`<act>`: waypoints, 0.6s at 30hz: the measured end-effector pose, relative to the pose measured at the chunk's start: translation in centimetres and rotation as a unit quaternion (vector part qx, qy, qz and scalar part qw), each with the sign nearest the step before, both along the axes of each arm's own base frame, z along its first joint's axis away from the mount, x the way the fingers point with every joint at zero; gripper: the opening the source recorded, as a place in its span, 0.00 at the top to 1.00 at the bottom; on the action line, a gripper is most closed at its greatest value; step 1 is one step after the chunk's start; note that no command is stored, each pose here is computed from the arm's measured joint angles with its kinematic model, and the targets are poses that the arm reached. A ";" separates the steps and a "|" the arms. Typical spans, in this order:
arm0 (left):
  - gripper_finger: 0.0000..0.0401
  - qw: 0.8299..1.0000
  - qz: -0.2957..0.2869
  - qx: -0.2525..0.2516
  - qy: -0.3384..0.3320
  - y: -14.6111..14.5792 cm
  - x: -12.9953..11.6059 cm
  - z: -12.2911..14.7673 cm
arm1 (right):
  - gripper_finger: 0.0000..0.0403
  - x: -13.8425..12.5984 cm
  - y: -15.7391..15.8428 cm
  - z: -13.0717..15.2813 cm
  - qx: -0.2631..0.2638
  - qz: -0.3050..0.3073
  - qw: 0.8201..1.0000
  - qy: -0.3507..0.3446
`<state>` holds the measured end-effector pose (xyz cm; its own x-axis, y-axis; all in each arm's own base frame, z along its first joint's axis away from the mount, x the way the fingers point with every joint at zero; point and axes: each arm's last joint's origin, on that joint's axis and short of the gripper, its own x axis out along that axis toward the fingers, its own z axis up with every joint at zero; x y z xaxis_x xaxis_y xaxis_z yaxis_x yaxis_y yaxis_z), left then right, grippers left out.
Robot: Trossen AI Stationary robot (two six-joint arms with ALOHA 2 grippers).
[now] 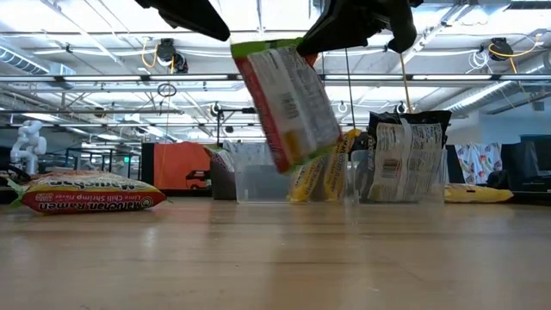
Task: Sort Maruchan noodles
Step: Put the green noodle pack into the black bin
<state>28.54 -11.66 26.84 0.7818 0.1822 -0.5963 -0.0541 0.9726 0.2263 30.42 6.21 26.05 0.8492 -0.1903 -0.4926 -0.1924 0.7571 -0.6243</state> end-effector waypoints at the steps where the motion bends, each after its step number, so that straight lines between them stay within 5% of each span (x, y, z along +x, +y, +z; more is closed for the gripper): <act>1: 0.79 1.000 0.002 0.003 -0.001 0.0 0.0 0.0 | 1.00 0.0 0.0 0.0 0.000 0.000 1.000 0.000; 18: 0.79 1.000 0.021 -0.015 0.012 1.9 0.9 -0.4 | 1.00 0.0 0.0 0.0 0.000 0.000 1.000 0.000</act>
